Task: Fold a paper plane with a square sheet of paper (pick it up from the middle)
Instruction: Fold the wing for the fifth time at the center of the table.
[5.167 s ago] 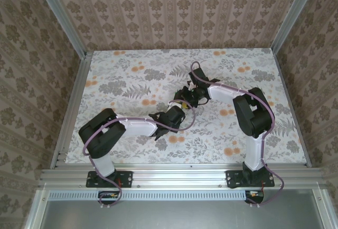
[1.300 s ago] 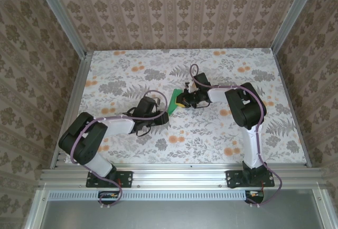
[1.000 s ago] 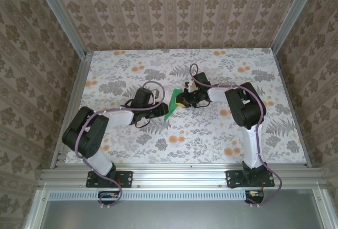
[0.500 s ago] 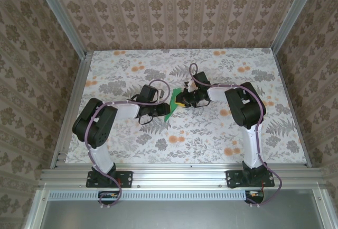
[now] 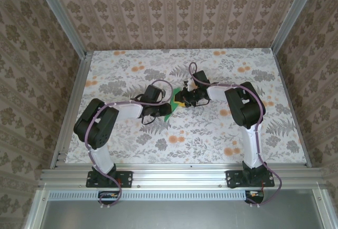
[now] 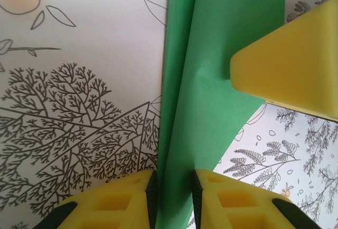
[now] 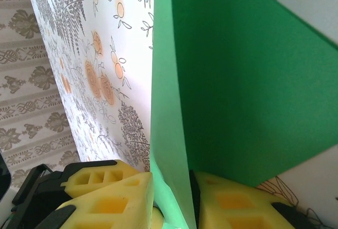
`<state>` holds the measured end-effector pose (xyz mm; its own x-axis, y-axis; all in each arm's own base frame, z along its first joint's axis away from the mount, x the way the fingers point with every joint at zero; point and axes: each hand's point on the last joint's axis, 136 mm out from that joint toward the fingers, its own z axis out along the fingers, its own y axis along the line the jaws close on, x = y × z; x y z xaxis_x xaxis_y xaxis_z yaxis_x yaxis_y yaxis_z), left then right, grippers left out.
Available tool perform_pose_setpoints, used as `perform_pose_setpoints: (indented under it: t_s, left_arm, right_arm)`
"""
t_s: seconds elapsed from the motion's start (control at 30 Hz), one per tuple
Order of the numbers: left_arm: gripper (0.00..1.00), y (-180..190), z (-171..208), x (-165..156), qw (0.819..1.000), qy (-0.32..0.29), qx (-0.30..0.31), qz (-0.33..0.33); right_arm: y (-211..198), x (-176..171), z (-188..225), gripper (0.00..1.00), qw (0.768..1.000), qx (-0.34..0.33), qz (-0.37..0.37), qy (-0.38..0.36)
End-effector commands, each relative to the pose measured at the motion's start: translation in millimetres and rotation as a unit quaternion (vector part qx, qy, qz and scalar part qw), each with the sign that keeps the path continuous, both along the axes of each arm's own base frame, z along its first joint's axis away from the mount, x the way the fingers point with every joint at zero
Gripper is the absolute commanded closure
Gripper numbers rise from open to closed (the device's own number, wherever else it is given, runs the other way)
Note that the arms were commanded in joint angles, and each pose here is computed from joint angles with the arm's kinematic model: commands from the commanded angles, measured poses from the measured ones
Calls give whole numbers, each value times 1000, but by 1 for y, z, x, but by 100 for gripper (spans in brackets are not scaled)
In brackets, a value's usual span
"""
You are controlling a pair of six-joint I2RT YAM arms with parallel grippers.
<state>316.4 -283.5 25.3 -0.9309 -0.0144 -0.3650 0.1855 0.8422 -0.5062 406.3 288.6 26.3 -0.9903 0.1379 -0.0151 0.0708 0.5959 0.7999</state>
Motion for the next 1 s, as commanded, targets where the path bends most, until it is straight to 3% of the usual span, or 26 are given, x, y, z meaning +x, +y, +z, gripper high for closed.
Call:
perform_pose_setpoints:
  t_s: [0.0, 0.67, 0.97]
  left_arm:
    - [72, 3, -14, -4, 999, 21, 33, 24]
    - [74, 8, -13, -8, 989, 45, 102, 96]
    - [74, 12, -20, -11, 985, 61, 116, 111]
  right_arm:
    - [-14, -2, -27, 73, 999, -48, -10, 19]
    - [-23, -11, -45, 68, 994, -108, 5, 26]
    - [-5, 4, 7, 67, 998, -44, 17, -39]
